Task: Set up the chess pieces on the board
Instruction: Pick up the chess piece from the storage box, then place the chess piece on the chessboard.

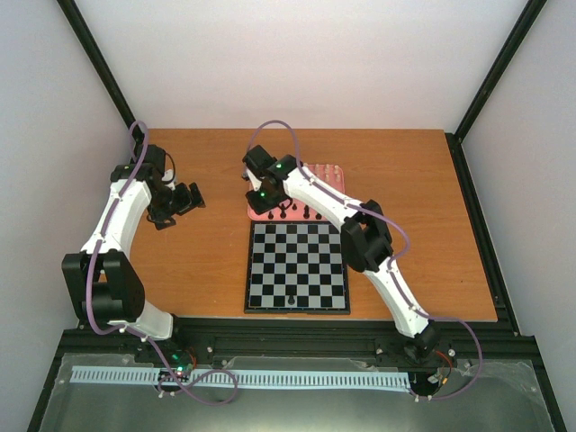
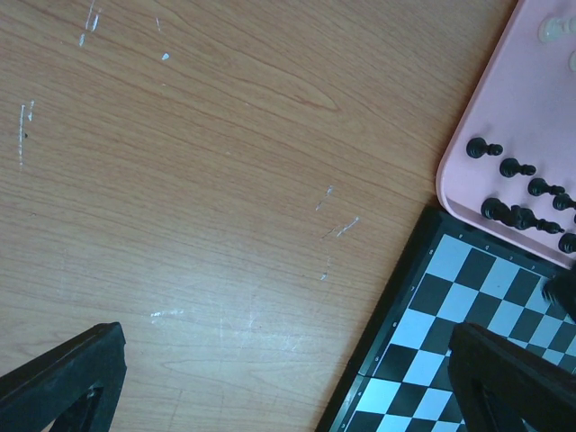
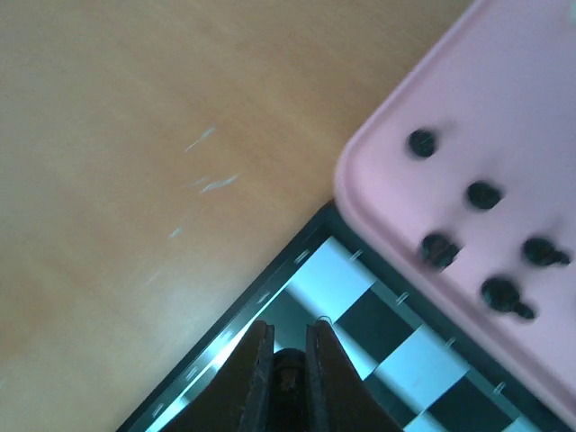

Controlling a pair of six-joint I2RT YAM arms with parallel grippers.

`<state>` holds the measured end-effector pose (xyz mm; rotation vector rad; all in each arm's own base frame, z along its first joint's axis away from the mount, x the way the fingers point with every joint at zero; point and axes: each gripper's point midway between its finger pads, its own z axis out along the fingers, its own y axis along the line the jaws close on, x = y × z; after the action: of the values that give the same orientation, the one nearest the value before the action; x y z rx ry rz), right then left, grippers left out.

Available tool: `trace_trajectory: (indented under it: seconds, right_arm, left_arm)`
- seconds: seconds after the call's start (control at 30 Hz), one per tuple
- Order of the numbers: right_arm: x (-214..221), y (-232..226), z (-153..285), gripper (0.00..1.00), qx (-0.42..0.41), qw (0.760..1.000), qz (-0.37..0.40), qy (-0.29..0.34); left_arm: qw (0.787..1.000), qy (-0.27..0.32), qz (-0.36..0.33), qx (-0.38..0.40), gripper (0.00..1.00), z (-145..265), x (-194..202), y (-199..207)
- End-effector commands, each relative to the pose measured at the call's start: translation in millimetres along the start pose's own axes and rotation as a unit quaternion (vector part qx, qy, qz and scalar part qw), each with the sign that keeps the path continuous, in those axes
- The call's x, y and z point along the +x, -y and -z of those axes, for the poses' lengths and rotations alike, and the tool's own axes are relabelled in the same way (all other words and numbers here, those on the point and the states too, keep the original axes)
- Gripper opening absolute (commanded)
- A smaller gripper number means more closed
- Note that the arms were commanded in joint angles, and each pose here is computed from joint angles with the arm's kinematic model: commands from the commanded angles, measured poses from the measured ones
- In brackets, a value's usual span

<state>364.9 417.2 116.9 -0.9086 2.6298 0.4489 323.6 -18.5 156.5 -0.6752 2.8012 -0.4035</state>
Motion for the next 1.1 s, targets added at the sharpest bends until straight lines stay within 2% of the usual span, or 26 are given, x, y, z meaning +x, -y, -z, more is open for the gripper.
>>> trace_trajectory:
  seconds: [0.0, 0.17, 0.37, 0.73, 1.07]
  right_arm:
    - [42, -55, 23, 0.06, -0.041, 0.998, 0.050, -0.027]
    - [105, -94, 18, 0.06, -0.081, 0.992, 0.083, -0.052]
    - [153, -122, 8, 0.06, -0.082, 0.986, 0.128, -0.071]
    - [185, -147, 1, 0.05, -0.088, 0.982, 0.146, -0.084]
    - [196, -147, -5, 0.05, -0.079, 0.983, 0.137, -0.089]
  left_arm:
    - [1.000, 0.018, 0.002, 0.012, 1.00, 8, -10, 6]
    - [1.000, 0.018, 0.002, 0.011, 1.00, 7, -10, 6]
    - [1.000, 0.021, 0.001, 0.008, 1.00, 8, -11, 5]
    - [1.000, 0.015, 0.003, 0.007, 1.00, 4, -3, 1]
    - [1.000, 0.021, 0.003, 0.013, 1.00, 8, -1, 2]
